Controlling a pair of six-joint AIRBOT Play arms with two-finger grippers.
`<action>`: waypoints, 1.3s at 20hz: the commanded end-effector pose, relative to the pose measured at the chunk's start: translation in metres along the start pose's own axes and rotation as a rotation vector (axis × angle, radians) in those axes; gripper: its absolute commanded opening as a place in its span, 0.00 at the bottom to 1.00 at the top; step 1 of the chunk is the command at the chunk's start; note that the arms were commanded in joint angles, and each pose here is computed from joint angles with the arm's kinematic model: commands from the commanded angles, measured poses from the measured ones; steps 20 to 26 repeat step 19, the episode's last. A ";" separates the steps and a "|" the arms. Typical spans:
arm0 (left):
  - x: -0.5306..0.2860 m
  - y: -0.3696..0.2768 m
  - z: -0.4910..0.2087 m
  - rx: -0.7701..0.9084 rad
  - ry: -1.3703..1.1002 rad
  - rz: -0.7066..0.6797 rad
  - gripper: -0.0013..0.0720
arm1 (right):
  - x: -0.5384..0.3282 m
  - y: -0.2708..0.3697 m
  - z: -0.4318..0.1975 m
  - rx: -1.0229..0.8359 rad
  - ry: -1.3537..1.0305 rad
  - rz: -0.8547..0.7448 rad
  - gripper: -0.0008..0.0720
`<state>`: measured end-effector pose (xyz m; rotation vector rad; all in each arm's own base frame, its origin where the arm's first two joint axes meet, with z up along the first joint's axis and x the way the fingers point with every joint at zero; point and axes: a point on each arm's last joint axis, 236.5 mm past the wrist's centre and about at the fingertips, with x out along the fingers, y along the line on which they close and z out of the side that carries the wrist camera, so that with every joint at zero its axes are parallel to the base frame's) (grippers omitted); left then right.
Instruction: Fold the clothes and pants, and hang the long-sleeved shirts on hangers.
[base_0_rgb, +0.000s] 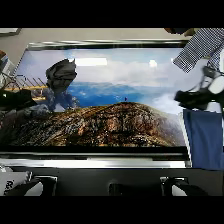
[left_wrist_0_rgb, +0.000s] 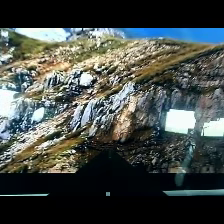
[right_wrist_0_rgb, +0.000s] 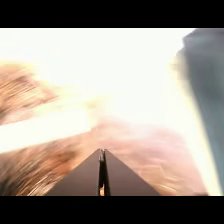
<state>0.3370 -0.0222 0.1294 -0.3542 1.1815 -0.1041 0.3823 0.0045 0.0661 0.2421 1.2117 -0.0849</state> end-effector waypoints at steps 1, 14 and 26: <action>0.006 0.011 -0.020 0.026 -0.029 0.029 0.04 | -0.001 0.096 -0.032 -0.324 0.021 0.099 0.06; 0.007 0.011 -0.021 0.025 -0.027 0.028 0.04 | -0.003 0.121 -0.058 -0.424 0.065 0.108 0.06; 0.007 0.011 -0.021 0.025 -0.027 0.028 0.04 | -0.003 0.121 -0.058 -0.424 0.065 0.108 0.06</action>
